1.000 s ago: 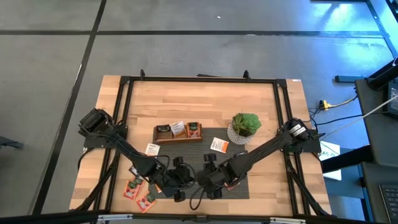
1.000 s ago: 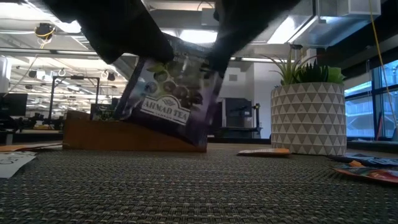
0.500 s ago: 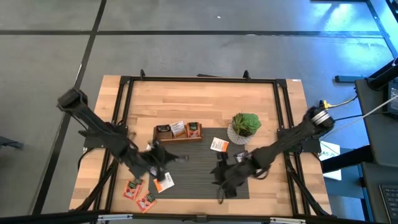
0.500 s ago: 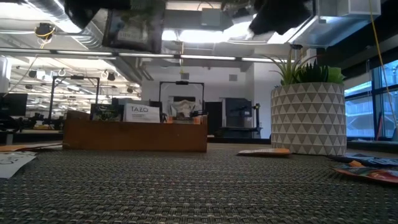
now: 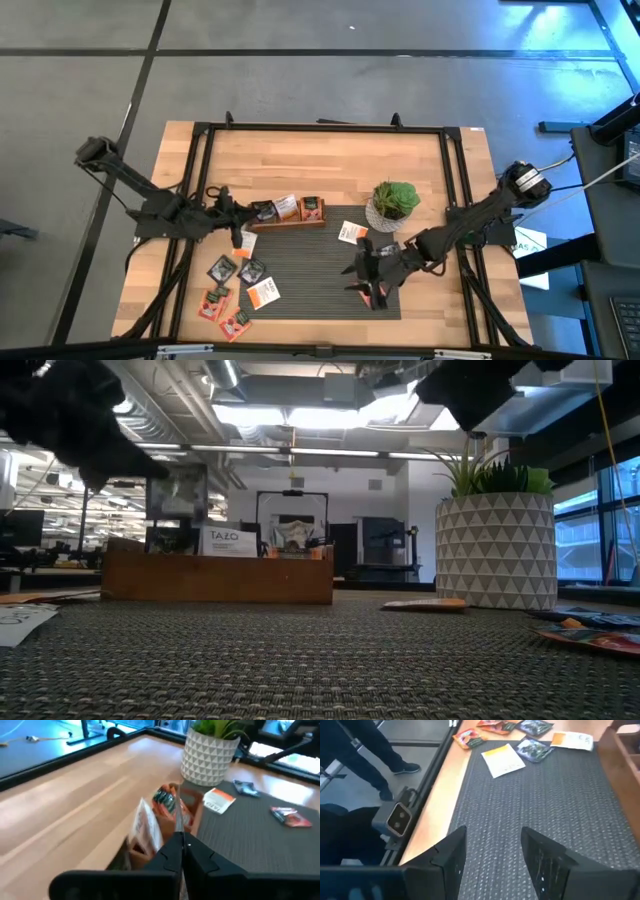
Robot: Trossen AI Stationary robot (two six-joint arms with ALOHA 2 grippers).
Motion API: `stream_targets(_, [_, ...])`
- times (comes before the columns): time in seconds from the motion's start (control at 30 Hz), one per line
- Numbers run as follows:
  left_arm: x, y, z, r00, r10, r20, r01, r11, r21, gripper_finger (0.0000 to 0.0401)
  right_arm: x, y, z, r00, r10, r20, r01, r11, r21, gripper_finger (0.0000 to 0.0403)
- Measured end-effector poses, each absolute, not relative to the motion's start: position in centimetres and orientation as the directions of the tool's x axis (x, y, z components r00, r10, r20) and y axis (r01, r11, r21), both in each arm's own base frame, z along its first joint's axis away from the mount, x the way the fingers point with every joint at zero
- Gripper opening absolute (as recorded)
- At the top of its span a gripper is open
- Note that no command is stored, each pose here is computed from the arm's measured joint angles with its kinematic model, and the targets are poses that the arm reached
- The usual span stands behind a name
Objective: Pick & Place Tea
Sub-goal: Put the violet tea bag to the left section of the wooden organizer
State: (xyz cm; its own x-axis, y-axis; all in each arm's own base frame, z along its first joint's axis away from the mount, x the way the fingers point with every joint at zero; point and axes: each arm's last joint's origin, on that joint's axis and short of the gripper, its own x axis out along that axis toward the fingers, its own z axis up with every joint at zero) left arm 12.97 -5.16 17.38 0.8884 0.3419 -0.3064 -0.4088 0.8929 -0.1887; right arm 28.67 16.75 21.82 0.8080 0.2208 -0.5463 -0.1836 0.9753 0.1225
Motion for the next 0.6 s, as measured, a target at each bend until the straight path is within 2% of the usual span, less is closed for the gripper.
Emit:
stream_targets(0.27, [12.3, -4.1, 15.4, 0.870, 0.321, -0.374, -0.369, 0.928, -0.061, 0.0003, 29.2, 15.9, 21.9, 0.819, 0.199, -0.538, -0.167, 0.980, 0.109, 0.0189])
stream_targets(0.43, [12.1, -3.5, 14.7, 0.824, 0.366, -0.432, -0.404, 0.915, 0.005, 0.0003, 29.3, 15.7, 21.9, 0.821, 0.192, -0.537, -0.159, 0.981, 0.109, 0.0189])
stream_targets(0.6, [12.0, -3.1, 14.6, 0.795, 0.429, -0.429, -0.446, 0.893, 0.066, 0.0003, 29.4, 15.6, 21.9, 0.821, 0.192, -0.537, -0.158, 0.981, 0.109, 0.0189])
